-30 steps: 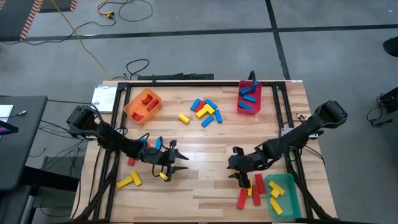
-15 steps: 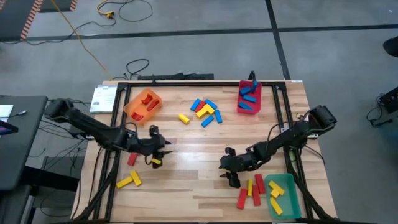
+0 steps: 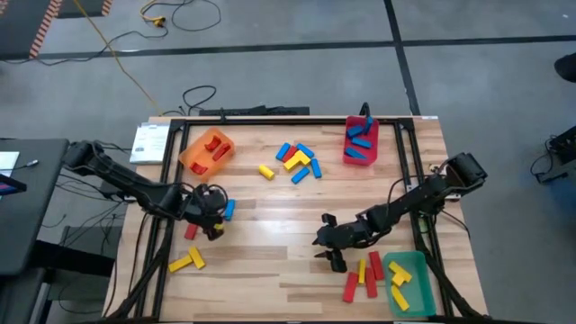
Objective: Sort blocks
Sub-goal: Put the red block into the orange bin
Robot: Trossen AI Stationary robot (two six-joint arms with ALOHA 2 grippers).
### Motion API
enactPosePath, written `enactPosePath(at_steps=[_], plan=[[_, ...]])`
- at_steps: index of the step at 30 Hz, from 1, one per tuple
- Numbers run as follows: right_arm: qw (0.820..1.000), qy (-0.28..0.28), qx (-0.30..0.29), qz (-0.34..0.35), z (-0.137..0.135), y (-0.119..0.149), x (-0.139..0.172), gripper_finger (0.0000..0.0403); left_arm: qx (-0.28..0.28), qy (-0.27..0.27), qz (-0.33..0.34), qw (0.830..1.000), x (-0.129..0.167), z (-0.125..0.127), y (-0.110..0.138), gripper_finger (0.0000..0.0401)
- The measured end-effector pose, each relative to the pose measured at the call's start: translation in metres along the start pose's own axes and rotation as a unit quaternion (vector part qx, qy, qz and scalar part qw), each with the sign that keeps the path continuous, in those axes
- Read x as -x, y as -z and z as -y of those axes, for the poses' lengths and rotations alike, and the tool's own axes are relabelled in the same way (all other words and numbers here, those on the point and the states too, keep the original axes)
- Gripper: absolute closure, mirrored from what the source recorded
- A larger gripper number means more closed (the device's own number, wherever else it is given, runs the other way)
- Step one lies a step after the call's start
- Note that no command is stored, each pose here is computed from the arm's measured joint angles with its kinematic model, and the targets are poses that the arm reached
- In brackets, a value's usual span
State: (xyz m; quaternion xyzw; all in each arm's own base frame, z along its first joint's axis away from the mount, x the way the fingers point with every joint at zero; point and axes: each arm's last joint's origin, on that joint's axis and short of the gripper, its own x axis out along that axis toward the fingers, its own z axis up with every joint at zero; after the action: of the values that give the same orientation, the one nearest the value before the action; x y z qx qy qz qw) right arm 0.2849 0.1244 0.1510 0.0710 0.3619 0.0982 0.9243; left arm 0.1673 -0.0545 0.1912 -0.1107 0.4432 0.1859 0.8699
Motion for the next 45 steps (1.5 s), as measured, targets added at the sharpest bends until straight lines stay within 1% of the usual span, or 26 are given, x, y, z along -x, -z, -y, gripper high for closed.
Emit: enactPosePath(at_steps=[3, 6, 11, 13, 16, 19, 24, 26, 30, 36, 42, 45], plan=[[1.0, -0.003, 0.003, 0.0, -0.002, 0.001, 0.0, 0.0196, -0.006, 0.014, -0.035, 0.999, 0.0, 0.001, 0.005, 0.0221], [1.0, -0.005, 0.005, 0.0, -0.004, 0.001, 0.0, 0.0196, -0.001, 0.021, -0.06, 0.998, 0.001, 0.001, 0.009, 0.0221], [1.0, -0.005, 0.004, 0.001, -0.003, 0.001, 0.0, 0.0196, 0.0, 0.004, -0.105, 0.995, 0.004, -0.002, 0.019, 0.0221], [1.0, -0.005, 0.004, 0.001, -0.003, 0.001, 0.0, 0.0196, -0.001, 0.009, -0.111, 0.994, 0.005, 0.0, 0.022, 0.0221], [1.0, -0.005, 0.004, 0.002, -0.003, 0.001, 0.0, 0.0196, 0.0, 0.028, -0.102, 0.994, 0.006, 0.005, 0.022, 0.0221], [1.0, -0.007, 0.003, 0.006, -0.004, 0.0, 0.0, 0.0196, 0.016, 0.039, -0.064, 0.997, 0.005, 0.01, 0.019, 0.0221], [1.0, -0.009, 0.002, 0.013, -0.004, -0.002, 0.0, 0.0196, 0.063, 0.029, -0.02, 0.997, -0.001, 0.01, 0.018, 0.0221], [1.0, -0.009, 0.002, 0.014, -0.004, -0.002, 0.0, 0.0196, 0.073, 0.017, -0.024, 0.997, -0.005, 0.008, 0.018, 0.0221], [1.0, -0.01, 0.001, 0.014, -0.004, -0.002, 0.0, 0.0196, 0.074, -0.004, -0.033, 0.997, -0.015, 0.01, 0.019, 0.0221], [1.0, -0.01, -0.002, 0.014, -0.005, -0.002, 0.0, 0.0196, 0.061, -0.012, -0.04, 0.997, -0.03, 0.018, 0.02, 0.0221], [1.0, -0.008, 0.006, 0.014, -0.004, -0.002, 0.001, 0.0196, 0.049, -0.022, -0.05, 0.997, -0.034, 0.02, 0.021, 0.0221], [0.998, 0.035, 0.031, 0.03, -0.001, -0.013, 0.008, 0.0196, 0.046, -0.022, -0.05, 0.997, -0.034, 0.02, 0.021, 0.0221]])
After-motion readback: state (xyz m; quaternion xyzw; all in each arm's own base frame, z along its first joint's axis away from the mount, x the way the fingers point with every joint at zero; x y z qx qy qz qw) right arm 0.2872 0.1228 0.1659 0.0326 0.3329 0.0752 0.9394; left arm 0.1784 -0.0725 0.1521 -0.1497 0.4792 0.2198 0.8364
